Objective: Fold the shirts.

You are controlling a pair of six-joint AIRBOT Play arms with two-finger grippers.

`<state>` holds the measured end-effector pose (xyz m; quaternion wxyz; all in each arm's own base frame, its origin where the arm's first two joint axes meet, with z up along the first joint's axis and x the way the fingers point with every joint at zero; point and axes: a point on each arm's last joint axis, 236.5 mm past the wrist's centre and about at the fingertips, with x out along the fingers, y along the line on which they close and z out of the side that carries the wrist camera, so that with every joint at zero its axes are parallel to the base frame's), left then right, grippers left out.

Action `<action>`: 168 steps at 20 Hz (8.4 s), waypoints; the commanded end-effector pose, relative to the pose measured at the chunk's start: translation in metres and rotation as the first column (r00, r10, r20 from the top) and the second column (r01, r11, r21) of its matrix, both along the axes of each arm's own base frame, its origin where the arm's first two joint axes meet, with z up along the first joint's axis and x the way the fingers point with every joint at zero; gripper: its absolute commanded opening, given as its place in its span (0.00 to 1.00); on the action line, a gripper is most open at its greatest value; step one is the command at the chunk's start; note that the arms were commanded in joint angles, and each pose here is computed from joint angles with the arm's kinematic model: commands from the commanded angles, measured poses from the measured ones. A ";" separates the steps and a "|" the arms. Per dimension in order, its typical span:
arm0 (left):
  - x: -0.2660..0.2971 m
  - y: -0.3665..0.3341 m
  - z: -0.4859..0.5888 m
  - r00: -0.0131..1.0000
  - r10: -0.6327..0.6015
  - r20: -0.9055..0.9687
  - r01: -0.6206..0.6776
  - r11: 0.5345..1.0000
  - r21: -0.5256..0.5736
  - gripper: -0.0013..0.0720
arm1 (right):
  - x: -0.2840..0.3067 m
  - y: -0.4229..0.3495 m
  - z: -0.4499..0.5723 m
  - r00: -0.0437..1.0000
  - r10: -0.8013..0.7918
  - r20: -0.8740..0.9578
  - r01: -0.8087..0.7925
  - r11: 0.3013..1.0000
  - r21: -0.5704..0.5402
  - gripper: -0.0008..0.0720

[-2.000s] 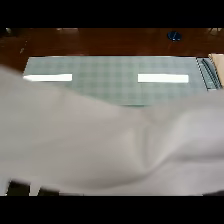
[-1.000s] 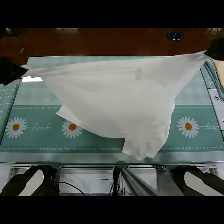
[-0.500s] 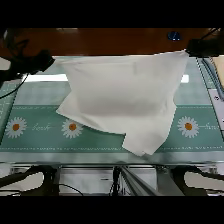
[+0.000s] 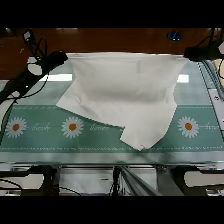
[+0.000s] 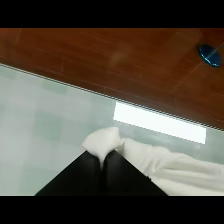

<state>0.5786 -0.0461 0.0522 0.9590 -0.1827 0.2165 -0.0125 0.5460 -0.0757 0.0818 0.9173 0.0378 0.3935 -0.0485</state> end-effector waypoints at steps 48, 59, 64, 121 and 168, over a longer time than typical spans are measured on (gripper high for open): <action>-0.199 0.053 -0.156 0.336 -0.389 -0.858 0.096 0.920 -0.379 0.72 | -0.197 0.016 0.072 0.973 0.028 -0.230 -0.039 0.998 -0.042 0.61; -0.204 -0.004 -0.161 0.131 -0.450 -0.883 0.175 0.888 -0.426 0.27 | -0.223 0.013 0.120 0.995 0.006 -0.100 -0.016 0.995 -0.101 0.59; -0.194 -0.004 -0.150 0.158 -0.475 -0.866 0.228 0.871 -0.436 0.05 | -0.225 0.010 0.120 0.994 -0.001 -0.107 -0.011 0.994 -0.112 0.59; -0.378 -0.061 0.492 0.781 -0.394 0.484 0.323 0.919 0.227 0.05 | -0.358 0.104 0.472 0.542 0.024 0.840 -0.192 0.977 0.096 0.04; -0.013 -0.004 -0.080 0.906 -0.298 -0.301 0.306 0.952 -0.020 0.05 | 0.068 0.105 -0.115 0.947 0.279 -0.162 -0.262 0.958 0.119 0.04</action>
